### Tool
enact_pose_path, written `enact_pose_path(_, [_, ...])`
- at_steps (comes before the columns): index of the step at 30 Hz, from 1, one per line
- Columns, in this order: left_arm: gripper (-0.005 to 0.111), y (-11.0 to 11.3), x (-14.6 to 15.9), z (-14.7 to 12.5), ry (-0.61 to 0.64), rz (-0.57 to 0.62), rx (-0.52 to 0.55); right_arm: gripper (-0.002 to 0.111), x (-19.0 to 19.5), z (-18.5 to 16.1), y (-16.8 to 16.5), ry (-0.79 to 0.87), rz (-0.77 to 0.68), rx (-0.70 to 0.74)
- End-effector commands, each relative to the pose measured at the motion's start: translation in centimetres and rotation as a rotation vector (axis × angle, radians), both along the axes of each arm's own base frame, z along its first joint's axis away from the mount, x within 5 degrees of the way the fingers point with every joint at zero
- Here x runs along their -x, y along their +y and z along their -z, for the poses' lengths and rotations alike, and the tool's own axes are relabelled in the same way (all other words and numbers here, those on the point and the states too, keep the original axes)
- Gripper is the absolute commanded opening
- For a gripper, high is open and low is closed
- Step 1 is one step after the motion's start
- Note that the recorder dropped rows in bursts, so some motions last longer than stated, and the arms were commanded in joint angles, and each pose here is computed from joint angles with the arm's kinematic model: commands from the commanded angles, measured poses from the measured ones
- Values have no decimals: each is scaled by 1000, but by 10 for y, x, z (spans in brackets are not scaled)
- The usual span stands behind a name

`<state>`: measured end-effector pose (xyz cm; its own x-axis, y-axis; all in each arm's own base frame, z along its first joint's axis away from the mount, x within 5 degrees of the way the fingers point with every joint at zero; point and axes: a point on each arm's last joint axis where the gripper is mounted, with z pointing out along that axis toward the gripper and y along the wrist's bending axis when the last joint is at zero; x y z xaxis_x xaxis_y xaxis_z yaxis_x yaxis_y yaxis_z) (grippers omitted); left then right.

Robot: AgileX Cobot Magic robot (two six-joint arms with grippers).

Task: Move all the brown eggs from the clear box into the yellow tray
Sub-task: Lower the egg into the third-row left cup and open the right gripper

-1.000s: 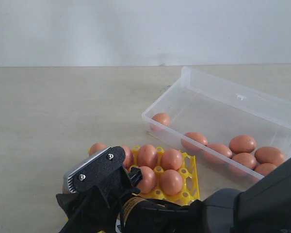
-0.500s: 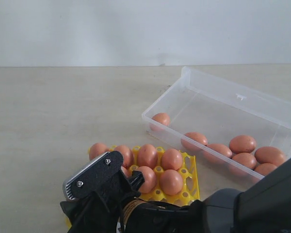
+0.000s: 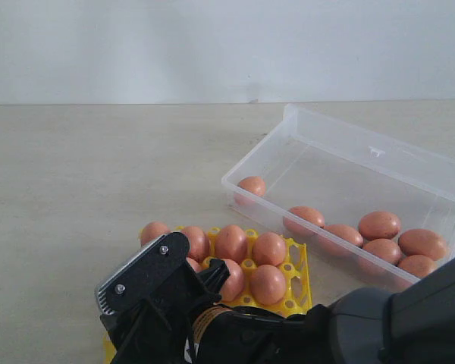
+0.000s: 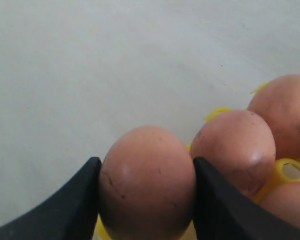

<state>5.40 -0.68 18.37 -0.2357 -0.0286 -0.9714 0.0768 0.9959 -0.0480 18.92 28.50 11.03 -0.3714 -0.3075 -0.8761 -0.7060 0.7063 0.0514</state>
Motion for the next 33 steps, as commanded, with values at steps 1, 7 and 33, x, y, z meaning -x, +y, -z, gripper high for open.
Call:
enact_pose_path(1, [4,0,0,-2,-15,1,15,20,0,-5,1,-19,-5,-5])
enact_pose_path(7, [4,0,0,-2,-15,1,15,47,-1,-5,0,-12,11,-8])
enact_pose_path(33, [4,0,0,-2,-15,1,15,47,-3,-77,-13,-112,91,-155])
